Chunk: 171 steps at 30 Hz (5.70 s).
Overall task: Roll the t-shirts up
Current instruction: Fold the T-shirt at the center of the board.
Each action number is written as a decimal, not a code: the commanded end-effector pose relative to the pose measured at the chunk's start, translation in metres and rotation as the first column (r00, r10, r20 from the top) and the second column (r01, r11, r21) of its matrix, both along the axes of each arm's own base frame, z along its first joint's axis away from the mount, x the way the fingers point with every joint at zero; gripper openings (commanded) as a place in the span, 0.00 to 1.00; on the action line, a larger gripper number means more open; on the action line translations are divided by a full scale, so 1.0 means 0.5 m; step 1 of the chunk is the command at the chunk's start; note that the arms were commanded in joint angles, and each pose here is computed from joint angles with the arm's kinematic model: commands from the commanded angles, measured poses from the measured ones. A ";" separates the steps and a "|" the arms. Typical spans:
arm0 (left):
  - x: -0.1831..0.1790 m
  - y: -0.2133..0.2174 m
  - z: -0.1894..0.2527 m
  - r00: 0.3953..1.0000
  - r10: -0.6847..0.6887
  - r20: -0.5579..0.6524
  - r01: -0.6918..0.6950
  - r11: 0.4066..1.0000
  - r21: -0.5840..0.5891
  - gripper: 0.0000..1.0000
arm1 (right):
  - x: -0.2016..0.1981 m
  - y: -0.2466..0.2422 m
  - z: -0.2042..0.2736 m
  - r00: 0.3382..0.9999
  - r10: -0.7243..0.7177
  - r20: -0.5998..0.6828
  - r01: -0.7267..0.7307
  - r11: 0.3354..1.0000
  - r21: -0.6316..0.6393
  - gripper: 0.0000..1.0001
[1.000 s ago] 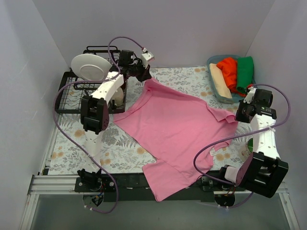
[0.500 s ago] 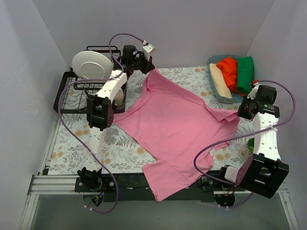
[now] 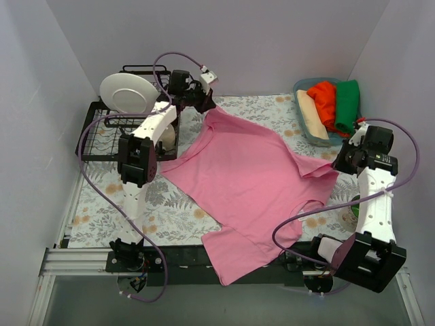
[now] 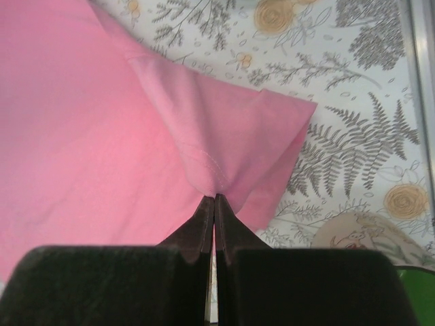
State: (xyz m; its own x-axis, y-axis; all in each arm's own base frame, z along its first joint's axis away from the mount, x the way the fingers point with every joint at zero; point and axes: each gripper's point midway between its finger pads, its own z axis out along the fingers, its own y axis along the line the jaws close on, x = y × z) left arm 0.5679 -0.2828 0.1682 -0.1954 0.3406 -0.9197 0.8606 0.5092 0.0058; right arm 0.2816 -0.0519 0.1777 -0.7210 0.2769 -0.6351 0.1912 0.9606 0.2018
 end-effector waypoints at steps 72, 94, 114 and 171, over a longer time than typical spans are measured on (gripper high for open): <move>0.008 0.200 -0.023 0.894 -0.354 0.275 0.206 0.870 0.448 0.00 | -0.221 0.264 -0.133 0.776 0.491 -0.396 -0.325 0.850 0.415 0.01; -0.157 0.281 -0.175 0.649 -0.760 0.020 0.528 0.469 0.708 0.00 | -0.276 0.350 -0.060 0.662 0.706 -0.252 -0.530 0.679 0.508 0.01; -0.107 0.179 -0.086 0.772 -0.621 0.140 0.413 0.656 0.632 0.63 | -0.148 0.320 0.068 0.750 0.644 -0.147 -0.471 0.678 0.564 0.98; -0.027 -0.044 -0.032 0.996 0.085 0.035 -0.086 0.996 0.030 0.77 | -0.105 -0.046 -0.333 0.243 0.657 -0.714 -0.788 0.563 0.250 0.12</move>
State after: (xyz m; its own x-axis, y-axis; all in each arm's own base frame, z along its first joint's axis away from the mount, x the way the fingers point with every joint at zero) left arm 0.5326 -0.3084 0.1060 -0.2771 0.3678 -0.8877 0.8454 0.5324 -0.0433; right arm 0.2196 -0.0656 0.0213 -0.7729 -0.6088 0.1787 -0.5510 0.7837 0.2869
